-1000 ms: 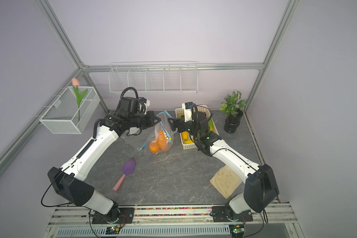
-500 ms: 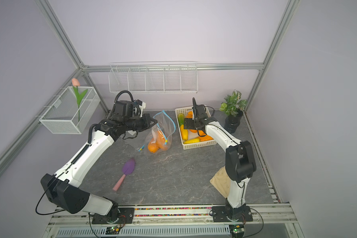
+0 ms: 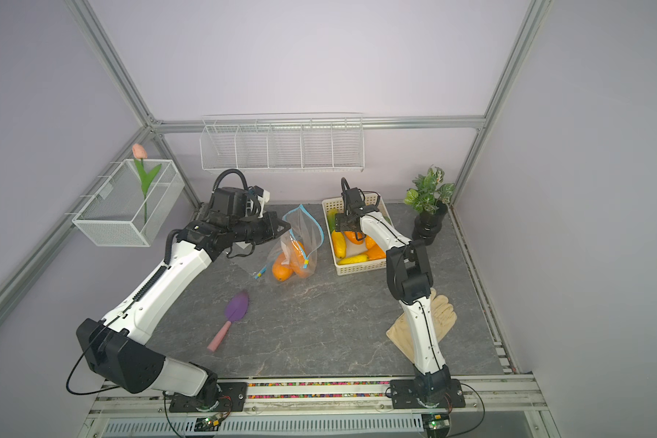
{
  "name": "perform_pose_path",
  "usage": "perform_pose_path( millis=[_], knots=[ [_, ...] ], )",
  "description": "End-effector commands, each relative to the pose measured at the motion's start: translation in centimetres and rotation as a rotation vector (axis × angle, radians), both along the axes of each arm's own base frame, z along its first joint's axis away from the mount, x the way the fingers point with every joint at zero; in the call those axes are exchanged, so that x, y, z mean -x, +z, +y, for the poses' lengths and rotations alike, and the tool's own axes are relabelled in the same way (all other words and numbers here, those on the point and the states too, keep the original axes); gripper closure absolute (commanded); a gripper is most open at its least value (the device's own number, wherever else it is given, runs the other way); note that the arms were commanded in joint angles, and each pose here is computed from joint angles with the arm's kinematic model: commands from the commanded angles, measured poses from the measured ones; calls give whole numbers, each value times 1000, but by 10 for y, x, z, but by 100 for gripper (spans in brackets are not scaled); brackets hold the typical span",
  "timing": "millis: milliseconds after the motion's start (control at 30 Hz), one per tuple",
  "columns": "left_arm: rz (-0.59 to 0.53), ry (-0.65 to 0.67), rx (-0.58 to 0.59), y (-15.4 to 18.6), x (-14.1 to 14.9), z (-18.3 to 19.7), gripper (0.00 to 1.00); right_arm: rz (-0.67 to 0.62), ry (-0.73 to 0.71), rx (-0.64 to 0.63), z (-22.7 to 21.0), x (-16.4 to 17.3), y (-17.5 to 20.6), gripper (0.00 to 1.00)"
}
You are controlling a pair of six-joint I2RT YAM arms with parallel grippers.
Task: Place the mango in a zip-top bag and seal the zipper
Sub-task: Pick up the mango from the basket.
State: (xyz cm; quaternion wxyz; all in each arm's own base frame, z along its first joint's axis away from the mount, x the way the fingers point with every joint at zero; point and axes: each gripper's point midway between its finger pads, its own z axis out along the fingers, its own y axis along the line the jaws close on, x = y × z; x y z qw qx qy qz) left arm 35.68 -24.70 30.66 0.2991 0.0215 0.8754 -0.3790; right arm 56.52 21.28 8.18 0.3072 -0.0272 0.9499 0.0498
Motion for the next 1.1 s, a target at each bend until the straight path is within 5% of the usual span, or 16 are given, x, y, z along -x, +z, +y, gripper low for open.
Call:
perform_pose_path(
  millis=[0, 233, 400, 500, 733, 1067],
  knots=[
    [-6, -12, -18, -5, 0, 1, 100, 50, -10, 84, -13, 2, -18, 9],
    [-2, -14, -22, -8, -3, -1, 100, 49, 6, 77, -8, -3, -24, 13],
    [2, -14, -20, -9, -4, -2, 100, -3, 2, 59, -8, -4, 7, 39],
    [4, -12, -15, -9, -4, -2, 100, -68, 0, 22, -7, -2, 45, 49],
    [-2, -7, -7, -5, -3, -1, 100, -217, -12, -118, -10, 30, 135, 54],
    [4, -5, -10, -3, -4, -1, 100, -643, 194, -565, 54, 142, 278, 56]
  ],
)
